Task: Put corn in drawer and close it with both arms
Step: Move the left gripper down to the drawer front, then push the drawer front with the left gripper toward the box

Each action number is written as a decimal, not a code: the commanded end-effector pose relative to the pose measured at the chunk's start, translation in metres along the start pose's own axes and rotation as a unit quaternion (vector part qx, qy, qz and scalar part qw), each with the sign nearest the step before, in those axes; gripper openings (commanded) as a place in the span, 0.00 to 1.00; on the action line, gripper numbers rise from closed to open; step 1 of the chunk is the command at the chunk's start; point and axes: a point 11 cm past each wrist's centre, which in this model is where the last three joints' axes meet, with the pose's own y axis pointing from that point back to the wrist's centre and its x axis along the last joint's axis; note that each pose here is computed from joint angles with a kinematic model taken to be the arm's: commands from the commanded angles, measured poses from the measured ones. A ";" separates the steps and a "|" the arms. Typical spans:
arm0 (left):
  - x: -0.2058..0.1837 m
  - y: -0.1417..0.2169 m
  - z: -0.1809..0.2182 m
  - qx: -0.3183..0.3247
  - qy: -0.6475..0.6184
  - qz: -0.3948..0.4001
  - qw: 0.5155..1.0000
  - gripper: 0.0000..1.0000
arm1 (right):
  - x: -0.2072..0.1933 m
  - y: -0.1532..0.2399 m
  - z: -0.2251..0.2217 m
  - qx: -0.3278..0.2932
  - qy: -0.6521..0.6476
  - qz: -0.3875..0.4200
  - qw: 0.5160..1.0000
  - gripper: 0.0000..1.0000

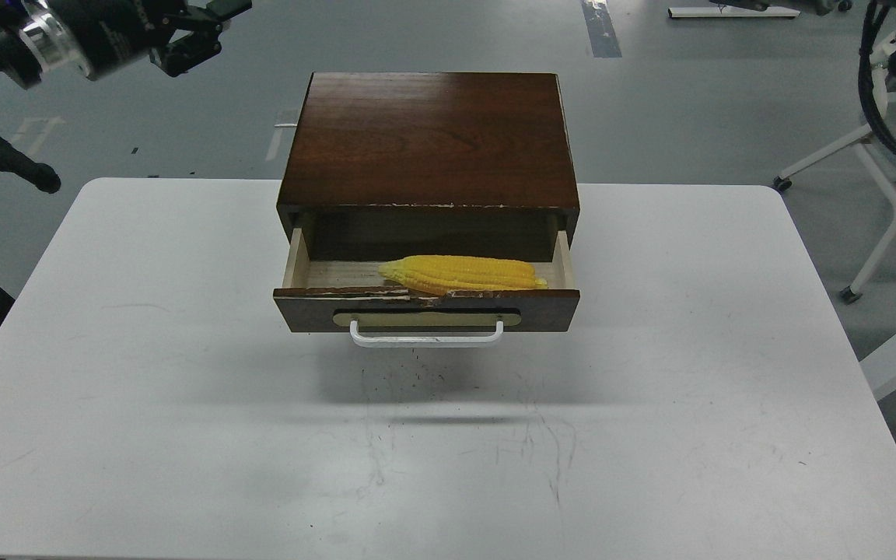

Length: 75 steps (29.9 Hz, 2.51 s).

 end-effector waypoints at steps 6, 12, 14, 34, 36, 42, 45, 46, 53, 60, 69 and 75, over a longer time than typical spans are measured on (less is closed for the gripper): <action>-0.115 -0.001 0.037 -0.027 -0.270 -0.175 0.946 0.30 | 0.055 0.061 0.086 0.045 -0.286 0.149 0.946 1.00; -0.156 0.008 0.011 -0.005 -0.381 -0.240 0.893 0.00 | 0.059 0.095 0.147 0.065 -0.411 0.227 0.880 1.00; -0.166 0.012 -0.007 0.010 -0.383 -0.262 0.886 0.00 | 0.056 0.103 0.162 0.077 -0.445 0.243 0.859 1.00; -0.233 0.012 -0.095 0.060 -0.524 -0.388 0.756 0.00 | 0.051 0.143 0.223 0.068 -0.482 0.323 0.812 1.00; -0.235 0.008 -0.098 0.059 -0.546 -0.389 0.740 0.00 | 0.049 0.141 0.224 0.069 -0.484 0.321 0.811 1.00; -0.228 0.011 -0.113 0.079 -0.591 -0.392 0.700 0.00 | 0.047 0.138 0.224 0.069 -0.486 0.319 0.811 1.00; -0.226 0.012 -0.114 0.082 -0.592 -0.392 0.699 0.00 | 0.050 0.140 0.223 0.070 -0.484 0.322 0.811 1.00; -0.226 0.013 -0.115 0.083 -0.591 -0.393 0.699 0.00 | 0.050 0.140 0.224 0.070 -0.483 0.323 0.811 1.00; -0.233 0.019 -0.121 0.084 -0.588 -0.408 0.693 0.00 | 0.052 0.142 0.224 0.070 -0.482 0.327 0.810 1.00; -0.227 0.019 -0.125 0.095 -0.589 -0.405 0.693 0.00 | 0.052 0.142 0.224 0.070 -0.481 0.327 0.810 1.00; -0.214 0.014 -0.131 0.115 -0.590 -0.394 0.695 0.00 | 0.053 0.143 0.224 0.070 -0.480 0.328 0.811 1.00; -0.206 0.011 -0.134 0.125 -0.590 -0.387 0.697 0.00 | 0.053 0.143 0.224 0.069 -0.480 0.327 0.811 1.00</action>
